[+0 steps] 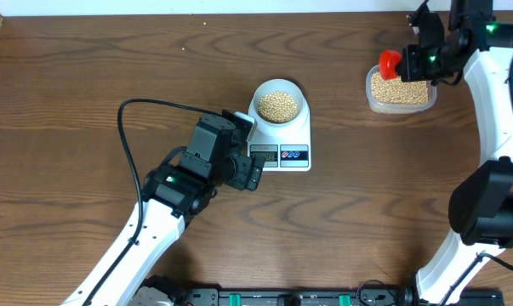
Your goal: Scoop item into bowl and weigh 50g on scale
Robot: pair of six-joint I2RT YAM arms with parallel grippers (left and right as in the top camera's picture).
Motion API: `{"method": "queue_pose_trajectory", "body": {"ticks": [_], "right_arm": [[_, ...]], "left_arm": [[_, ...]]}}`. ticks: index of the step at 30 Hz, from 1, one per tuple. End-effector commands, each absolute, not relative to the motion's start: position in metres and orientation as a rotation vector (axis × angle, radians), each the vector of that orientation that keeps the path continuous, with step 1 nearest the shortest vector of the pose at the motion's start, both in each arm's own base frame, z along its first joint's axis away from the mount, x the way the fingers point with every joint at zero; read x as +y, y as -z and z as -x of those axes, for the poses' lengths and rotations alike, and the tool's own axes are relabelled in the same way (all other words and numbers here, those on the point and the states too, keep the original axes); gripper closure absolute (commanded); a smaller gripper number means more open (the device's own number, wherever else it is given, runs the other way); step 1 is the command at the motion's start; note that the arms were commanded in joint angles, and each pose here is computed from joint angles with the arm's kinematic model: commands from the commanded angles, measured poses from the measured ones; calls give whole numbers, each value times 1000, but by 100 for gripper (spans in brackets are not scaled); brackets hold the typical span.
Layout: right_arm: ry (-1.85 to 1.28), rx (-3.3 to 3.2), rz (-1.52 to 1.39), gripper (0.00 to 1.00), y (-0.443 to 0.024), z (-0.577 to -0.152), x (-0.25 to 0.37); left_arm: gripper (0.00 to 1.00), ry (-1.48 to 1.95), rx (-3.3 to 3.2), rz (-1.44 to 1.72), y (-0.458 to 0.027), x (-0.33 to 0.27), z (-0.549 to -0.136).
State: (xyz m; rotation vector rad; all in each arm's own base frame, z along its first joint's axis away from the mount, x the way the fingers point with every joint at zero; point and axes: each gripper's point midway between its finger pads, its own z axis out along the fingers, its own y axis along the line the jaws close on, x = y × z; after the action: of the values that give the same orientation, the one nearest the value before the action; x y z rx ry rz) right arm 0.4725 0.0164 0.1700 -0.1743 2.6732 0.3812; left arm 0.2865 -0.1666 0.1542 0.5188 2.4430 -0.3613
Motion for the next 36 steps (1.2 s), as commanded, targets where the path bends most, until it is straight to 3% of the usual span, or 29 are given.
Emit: {"method": "queue_pose_trajectory", "body": {"ticks": [1, 16, 36], "right_arm": [[-333, 2720, 144, 99, -155, -468, 9], [-390, 2790, 142, 99, -115, -472, 15], [-452, 2765, 127, 99, -114, -477, 14]], "left_arm": [[12, 364, 2434, -527, -157, -166, -287], [12, 364, 2434, -527, -157, -166, -287], [12, 364, 2434, -527, -157, -166, -287]]}}
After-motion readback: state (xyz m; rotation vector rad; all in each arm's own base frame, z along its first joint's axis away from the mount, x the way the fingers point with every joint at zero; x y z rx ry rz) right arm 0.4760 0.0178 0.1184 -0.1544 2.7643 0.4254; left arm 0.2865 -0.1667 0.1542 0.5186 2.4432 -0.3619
